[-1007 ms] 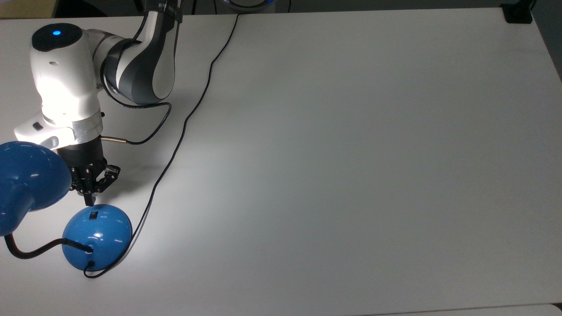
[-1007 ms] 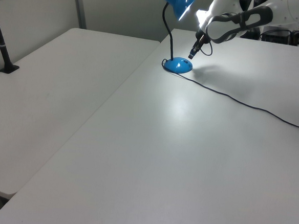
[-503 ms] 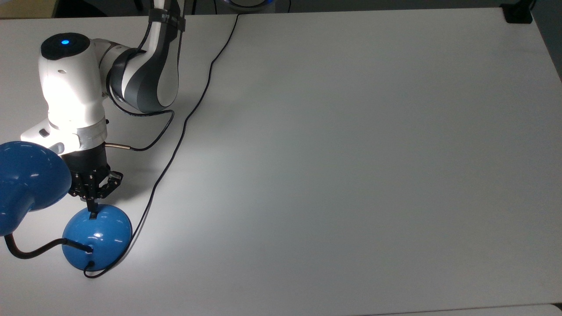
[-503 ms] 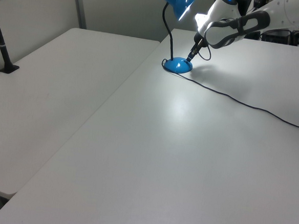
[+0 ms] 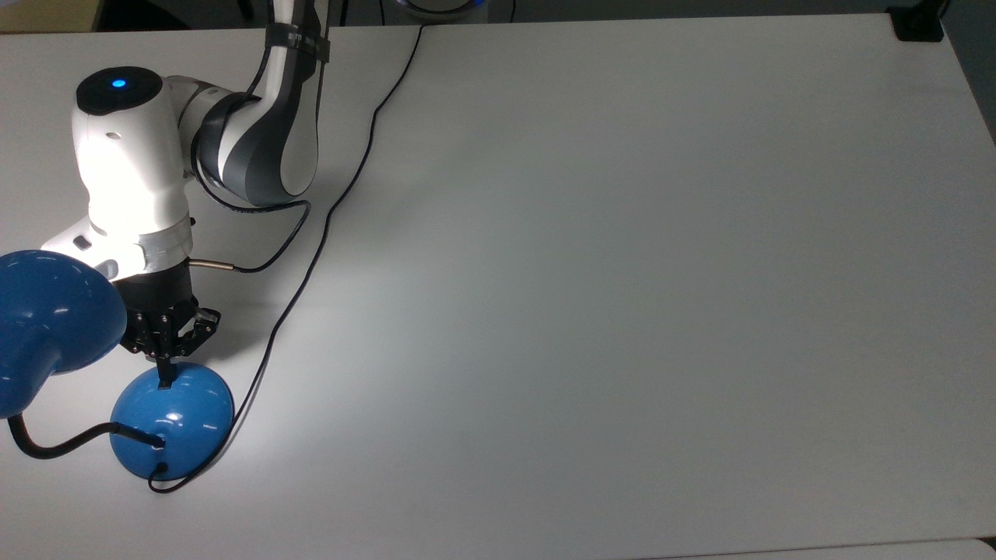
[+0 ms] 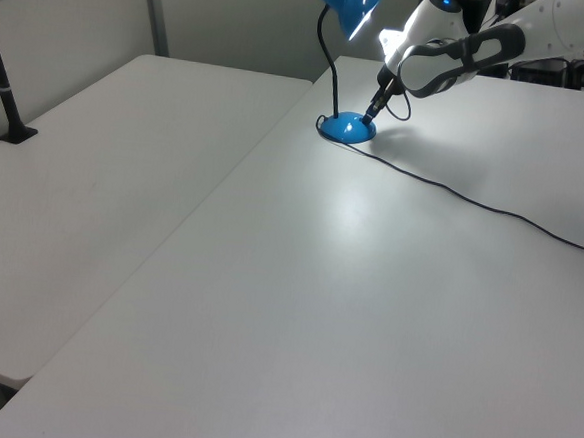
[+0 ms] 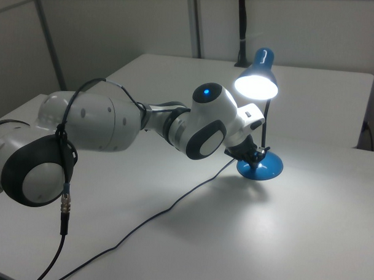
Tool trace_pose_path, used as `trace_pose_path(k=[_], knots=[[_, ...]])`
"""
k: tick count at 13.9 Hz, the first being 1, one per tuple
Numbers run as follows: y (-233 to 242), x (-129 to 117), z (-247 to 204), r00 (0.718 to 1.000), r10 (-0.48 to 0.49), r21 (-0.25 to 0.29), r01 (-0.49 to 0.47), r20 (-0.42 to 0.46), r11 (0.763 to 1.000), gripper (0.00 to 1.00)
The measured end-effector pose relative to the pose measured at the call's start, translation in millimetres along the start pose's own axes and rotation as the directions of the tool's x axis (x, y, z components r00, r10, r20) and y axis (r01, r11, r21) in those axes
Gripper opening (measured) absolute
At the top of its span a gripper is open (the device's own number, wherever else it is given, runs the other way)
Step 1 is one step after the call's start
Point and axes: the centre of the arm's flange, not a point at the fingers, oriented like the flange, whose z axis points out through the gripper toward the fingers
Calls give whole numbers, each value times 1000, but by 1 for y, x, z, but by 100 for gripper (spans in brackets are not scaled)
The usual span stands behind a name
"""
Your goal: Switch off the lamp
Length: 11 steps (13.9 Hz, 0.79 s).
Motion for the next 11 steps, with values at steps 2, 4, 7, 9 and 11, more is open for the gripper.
trace_pose_path(k=[2,4,7,9,11], knots=[[0,1,0,1000,-8,-1,8,-2,1000,1],[0,1,0,1000,-19,-1,19,-2,1000,1],[0,1,0,999,-35,-1,35,-2,999,1],[1,1,1,999,-43,-1,43,-2,999,1],[0,-2,4,999,-44,0,44,4,999,1]])
